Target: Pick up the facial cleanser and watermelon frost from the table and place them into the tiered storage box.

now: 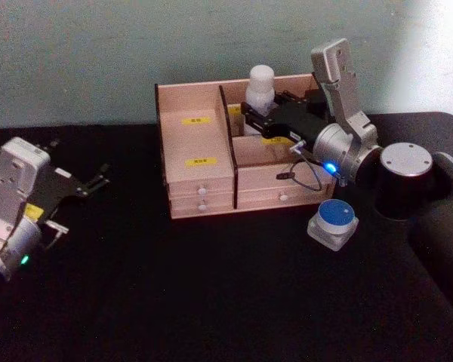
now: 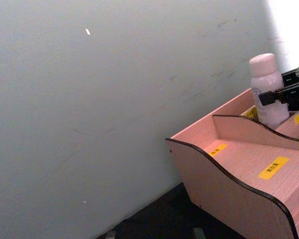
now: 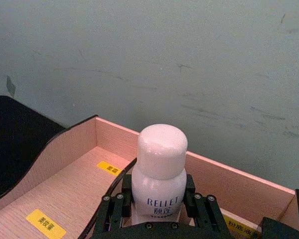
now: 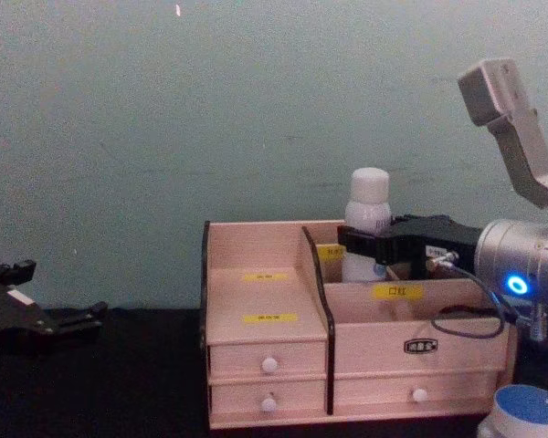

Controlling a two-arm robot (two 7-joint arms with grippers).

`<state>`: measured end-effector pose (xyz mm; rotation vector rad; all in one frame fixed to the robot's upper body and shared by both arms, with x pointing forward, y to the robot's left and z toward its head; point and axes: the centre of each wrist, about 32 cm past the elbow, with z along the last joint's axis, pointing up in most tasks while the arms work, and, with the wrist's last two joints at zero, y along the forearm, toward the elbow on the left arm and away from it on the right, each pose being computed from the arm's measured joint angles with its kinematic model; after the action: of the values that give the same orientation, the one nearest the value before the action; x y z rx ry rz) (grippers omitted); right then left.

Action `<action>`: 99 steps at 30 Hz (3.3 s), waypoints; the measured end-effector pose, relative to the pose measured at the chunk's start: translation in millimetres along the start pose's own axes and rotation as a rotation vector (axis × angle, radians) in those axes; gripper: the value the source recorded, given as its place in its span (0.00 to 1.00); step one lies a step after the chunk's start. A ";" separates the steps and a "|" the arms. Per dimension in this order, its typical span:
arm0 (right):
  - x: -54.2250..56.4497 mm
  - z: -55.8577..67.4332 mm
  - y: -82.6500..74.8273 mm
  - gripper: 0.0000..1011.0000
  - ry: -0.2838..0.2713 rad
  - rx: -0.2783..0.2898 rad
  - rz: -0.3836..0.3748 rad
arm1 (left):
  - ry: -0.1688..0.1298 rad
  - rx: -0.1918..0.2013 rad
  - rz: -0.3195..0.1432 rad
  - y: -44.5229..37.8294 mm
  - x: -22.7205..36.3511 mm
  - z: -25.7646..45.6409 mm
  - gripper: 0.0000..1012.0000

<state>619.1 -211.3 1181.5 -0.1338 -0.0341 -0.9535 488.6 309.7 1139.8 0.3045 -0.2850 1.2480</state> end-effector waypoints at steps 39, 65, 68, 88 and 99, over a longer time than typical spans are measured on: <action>0.9 -3.6 0.6 0.81 0.017 -0.023 -0.003 | 0.000 0.000 0.000 0.0 0.0 0.0 0.99; 0.3 4.3 -11.8 0.99 -0.026 0.029 -0.024 | 0.000 0.000 0.000 0.0 0.0 0.0 0.99; -0.2 7.6 -19.3 0.99 -0.033 0.039 -0.017 | 0.000 0.000 0.000 0.0 0.0 0.0 0.99; -4.5 7.1 -142.7 0.99 -0.025 0.007 0.069 | 0.000 0.000 0.000 0.0 0.0 0.0 0.99; -7.6 -2.5 -186.1 0.99 0.012 -0.095 0.075 | 0.000 0.000 0.000 0.0 0.0 0.0 0.99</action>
<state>463.0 -311.8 1196.8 -0.2158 0.0277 -0.8812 488.6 309.7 1139.8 0.3045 -0.2850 1.2479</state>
